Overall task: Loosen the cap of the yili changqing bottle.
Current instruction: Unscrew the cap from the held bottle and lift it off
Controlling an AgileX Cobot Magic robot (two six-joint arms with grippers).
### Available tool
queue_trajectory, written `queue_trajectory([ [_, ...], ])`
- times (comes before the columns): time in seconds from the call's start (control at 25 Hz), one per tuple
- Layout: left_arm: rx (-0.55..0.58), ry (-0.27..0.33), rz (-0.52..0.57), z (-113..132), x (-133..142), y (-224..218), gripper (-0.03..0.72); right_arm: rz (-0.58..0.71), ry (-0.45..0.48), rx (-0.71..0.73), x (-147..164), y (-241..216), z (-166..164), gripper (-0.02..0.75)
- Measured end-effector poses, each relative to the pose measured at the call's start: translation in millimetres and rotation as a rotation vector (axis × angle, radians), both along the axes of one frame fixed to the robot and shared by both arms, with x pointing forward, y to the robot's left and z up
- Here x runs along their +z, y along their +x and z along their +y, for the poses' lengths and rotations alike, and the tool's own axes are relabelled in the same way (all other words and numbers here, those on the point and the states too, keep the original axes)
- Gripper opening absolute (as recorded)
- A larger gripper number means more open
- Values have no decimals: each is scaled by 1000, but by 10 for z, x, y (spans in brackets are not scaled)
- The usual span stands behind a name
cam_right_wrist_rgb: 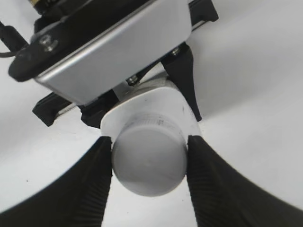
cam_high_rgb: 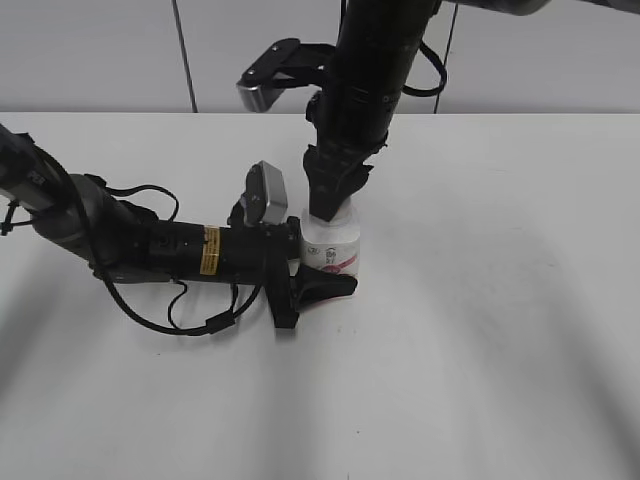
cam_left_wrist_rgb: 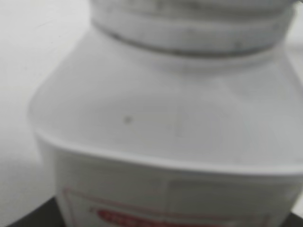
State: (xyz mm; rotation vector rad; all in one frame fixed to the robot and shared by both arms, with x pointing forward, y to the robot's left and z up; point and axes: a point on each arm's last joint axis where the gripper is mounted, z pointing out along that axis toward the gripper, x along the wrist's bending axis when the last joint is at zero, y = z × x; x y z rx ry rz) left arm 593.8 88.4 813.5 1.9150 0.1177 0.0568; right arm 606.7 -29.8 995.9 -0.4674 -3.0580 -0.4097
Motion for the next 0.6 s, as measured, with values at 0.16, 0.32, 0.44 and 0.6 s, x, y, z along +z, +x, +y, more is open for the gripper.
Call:
queue_trajectory([
  [0.16, 1, 0, 0, 0, 0, 1, 398, -41, -19, 117, -1, 3, -4, 386],
  [0.32, 3, 1, 0, -2, -1, 1, 398, -72, -24, 229, -2, 4, -6, 386],
  [0.44, 4, 0, 3, -2, -1, 1, 397, -97, -25, 313, 7, 8, -5, 386],
  [0.6, 4, 1, 3, -2, -1, 1, 397, -115, -28, 388, 6, 7, -5, 386],
])
